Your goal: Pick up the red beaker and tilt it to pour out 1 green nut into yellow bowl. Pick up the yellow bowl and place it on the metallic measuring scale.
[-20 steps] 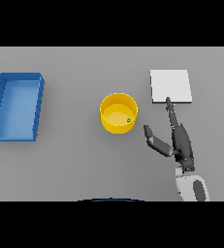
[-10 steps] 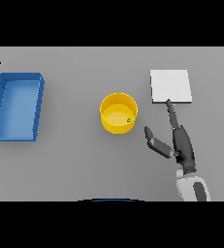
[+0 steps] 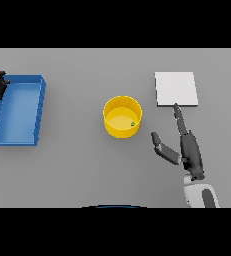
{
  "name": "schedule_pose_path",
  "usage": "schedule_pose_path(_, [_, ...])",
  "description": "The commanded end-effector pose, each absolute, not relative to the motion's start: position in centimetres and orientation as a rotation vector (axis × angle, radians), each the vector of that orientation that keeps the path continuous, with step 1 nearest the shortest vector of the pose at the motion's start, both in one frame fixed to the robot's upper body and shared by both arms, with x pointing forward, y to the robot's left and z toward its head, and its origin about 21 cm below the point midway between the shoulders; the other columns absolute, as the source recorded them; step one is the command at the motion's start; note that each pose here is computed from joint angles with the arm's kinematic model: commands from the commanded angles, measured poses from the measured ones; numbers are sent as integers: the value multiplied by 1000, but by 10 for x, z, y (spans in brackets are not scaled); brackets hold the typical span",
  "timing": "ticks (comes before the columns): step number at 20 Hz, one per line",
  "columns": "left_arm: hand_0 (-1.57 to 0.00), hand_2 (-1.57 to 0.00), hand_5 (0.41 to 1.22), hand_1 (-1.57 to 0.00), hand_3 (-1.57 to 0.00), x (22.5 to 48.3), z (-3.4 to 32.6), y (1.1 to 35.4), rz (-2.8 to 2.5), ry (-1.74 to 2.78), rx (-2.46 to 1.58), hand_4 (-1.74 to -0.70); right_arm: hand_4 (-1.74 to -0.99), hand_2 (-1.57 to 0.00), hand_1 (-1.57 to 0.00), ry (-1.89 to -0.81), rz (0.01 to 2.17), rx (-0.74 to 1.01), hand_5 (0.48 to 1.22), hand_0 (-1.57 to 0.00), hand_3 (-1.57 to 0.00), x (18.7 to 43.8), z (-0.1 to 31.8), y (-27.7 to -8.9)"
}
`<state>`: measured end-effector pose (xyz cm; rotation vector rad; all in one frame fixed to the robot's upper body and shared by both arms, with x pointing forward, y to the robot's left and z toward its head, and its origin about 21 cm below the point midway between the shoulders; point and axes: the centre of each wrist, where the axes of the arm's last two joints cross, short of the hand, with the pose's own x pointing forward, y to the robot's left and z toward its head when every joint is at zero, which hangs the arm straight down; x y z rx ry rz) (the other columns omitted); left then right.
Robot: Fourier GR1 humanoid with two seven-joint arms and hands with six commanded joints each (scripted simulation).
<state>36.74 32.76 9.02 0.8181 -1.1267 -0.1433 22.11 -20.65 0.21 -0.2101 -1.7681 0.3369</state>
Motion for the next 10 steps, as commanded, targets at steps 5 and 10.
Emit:
schedule_pose_path(5, [-1571,-1563,848,-1571,-1536,350,83,325,-239,-1096,864,-1401,-1017,1,1,-1755,337,-220,635,1,1,223,1,-205])
schedule_pose_path(10, [-965,-816,696,-796,-768,345,82,329,-290,-1061,838,-958,-1004,1,1,-1765,320,-207,635,1,1,224,5,-202])
